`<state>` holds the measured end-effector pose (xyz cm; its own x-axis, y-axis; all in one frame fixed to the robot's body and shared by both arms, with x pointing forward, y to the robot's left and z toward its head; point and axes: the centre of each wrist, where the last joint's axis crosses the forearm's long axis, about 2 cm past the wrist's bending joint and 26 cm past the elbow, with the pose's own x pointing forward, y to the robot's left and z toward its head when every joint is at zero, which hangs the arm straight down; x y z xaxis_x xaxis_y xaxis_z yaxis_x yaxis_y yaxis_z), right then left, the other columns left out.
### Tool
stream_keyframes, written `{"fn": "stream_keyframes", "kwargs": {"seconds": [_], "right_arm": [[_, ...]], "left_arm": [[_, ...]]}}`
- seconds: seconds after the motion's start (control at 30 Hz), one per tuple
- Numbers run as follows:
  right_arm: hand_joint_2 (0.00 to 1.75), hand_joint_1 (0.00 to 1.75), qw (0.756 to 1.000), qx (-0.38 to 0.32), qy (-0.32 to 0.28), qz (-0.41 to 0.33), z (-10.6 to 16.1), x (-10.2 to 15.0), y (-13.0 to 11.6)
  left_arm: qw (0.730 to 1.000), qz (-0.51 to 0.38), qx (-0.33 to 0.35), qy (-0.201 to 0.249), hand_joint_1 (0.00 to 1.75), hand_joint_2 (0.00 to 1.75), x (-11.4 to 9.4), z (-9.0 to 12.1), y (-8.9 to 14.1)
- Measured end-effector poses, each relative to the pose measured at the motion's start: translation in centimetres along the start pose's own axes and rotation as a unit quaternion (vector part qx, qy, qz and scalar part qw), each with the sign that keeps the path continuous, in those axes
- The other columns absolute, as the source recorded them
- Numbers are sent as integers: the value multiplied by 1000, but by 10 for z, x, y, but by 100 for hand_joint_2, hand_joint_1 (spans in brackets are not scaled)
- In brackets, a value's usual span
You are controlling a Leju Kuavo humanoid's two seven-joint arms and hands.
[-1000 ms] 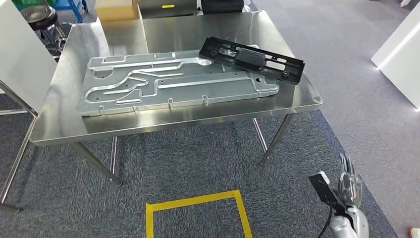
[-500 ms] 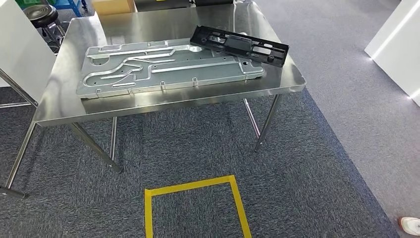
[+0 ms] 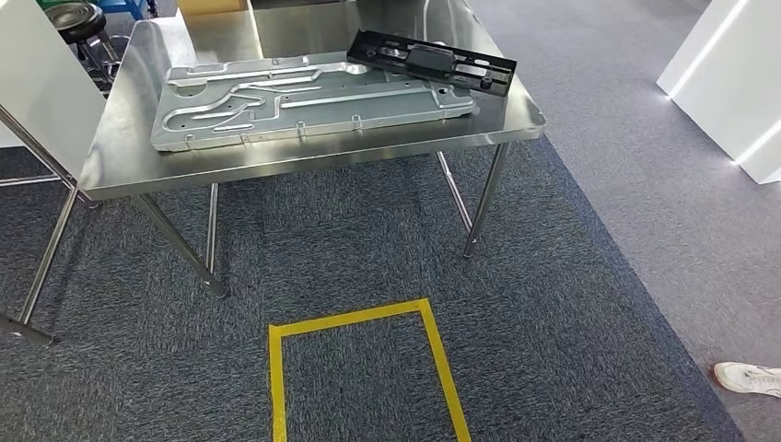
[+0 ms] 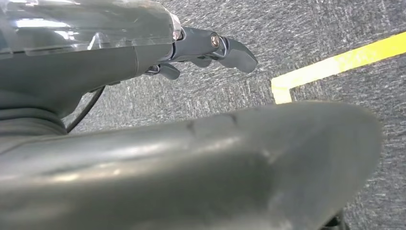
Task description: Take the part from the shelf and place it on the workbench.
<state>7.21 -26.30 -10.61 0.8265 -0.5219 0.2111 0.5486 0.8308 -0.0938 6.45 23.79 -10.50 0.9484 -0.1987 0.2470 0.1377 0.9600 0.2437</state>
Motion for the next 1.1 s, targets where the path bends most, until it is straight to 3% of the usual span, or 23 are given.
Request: {"fn": "stream_keyframes", "kwargs": {"seconds": [0.07,0.5,0.63,0.67,0.8,0.93,1.1], "right_arm": [[175,0,1000,5,8,0,1,-1,2],[175,0,999,42,-5,-18,1,-6,5],[0,0,999,43,-6,-19,1,-7,5],[0,0,999,44,-5,-19,1,-7,4],[175,0,997,61,-1,-41,2,-8,5],[175,0,993,69,9,-95,2,-10,6],[175,0,991,69,11,-111,2,-9,7]], "left_arm": [[1000,-1,0,1,0,0,0,0,0],[1000,-17,2,-26,0,0,-1,-1,3],[999,-20,2,-29,0,0,-2,-1,3],[999,-21,2,-29,0,0,-2,-1,3],[999,-27,3,-28,0,0,-2,-1,4],[999,-36,3,-21,0,0,-1,-1,5],[999,-39,2,-20,0,0,-1,-1,5]]}}
